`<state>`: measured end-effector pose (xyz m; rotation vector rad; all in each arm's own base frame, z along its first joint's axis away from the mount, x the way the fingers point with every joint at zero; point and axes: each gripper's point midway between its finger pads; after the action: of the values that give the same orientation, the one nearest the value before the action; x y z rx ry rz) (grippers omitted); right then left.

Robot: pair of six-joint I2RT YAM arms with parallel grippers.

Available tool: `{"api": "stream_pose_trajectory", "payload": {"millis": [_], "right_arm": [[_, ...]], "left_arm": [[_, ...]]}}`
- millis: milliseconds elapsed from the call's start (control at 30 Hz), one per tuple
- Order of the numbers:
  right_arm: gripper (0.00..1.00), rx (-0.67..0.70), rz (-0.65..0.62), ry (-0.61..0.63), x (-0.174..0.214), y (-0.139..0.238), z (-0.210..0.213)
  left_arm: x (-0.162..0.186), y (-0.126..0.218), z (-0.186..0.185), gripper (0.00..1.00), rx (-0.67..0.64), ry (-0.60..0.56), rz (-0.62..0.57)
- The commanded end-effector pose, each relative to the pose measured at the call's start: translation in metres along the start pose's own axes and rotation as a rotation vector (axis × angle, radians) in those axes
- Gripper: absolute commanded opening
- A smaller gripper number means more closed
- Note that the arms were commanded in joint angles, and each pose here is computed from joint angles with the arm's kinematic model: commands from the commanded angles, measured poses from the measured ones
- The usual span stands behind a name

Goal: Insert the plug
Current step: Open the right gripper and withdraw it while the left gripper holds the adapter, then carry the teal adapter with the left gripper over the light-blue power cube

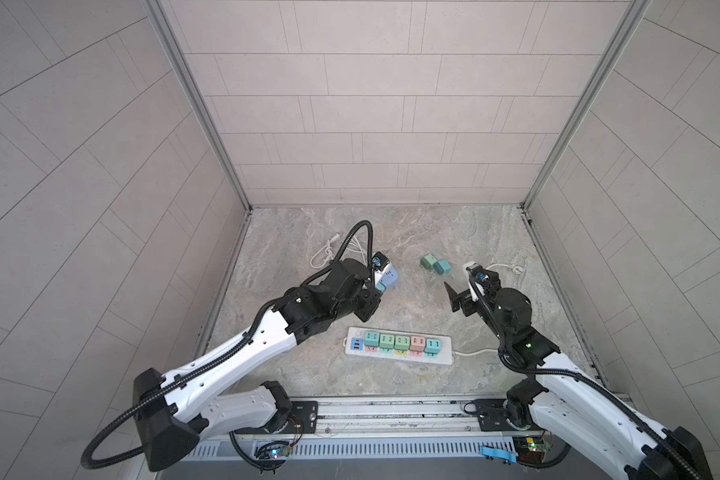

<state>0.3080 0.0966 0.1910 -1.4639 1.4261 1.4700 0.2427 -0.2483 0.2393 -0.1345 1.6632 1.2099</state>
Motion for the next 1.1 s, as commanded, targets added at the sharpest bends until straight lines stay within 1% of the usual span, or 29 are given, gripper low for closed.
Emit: {"api": "stream_pose_trajectory", "payload": {"millis": [0,100,167,233,333,467,533,733,867,1067], "right_arm": [[1.0,0.024,0.084,-0.176,0.012,-0.014,-0.006],[1.0,0.033,0.151,-0.208,0.027,-0.031,-0.006],[1.0,0.029,0.153,-0.266,0.036,-0.039,-0.011],[1.0,0.034,0.147,-0.335,0.046,-0.045,-0.02],[1.0,0.12,0.187,-0.407,0.062,-0.049,-0.041],[1.0,0.217,0.245,-0.444,0.074,-0.055,-0.057],[1.0,0.238,0.259,-0.449,0.078,-0.056,-0.059],[1.0,0.214,0.235,-0.446,0.077,-0.054,-0.055],[1.0,0.21,0.215,-0.446,0.075,-0.052,-0.055],[0.96,0.177,0.245,-0.423,0.075,-0.061,-0.047]], "left_arm": [[-0.005,0.001,0.014,0.0,-0.075,-0.055,0.018],[-0.005,-0.007,0.014,0.0,-0.059,-0.058,0.061],[-0.003,-0.012,0.019,0.0,-0.081,-0.045,0.101],[-0.001,-0.017,0.023,0.0,-0.075,-0.035,0.125],[0.0,-0.024,0.024,0.0,-0.026,0.002,0.133],[0.001,-0.037,0.029,0.0,-0.004,0.03,0.143],[0.002,-0.045,0.029,0.0,0.008,0.04,0.157],[0.004,-0.068,0.026,0.0,0.057,0.063,0.189],[0.001,-0.08,0.03,0.0,0.056,0.079,0.225],[-0.001,-0.089,0.038,0.0,0.025,0.056,0.302]]}}
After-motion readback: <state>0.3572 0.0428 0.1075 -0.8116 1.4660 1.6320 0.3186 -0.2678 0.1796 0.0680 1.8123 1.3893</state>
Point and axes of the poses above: each gripper's point midway between its finger pads, its own y axis back along the fingers, its own z axis along the line the jaws close on, x = y × z, and after that the axes turned 4 degrees about y, right-handed
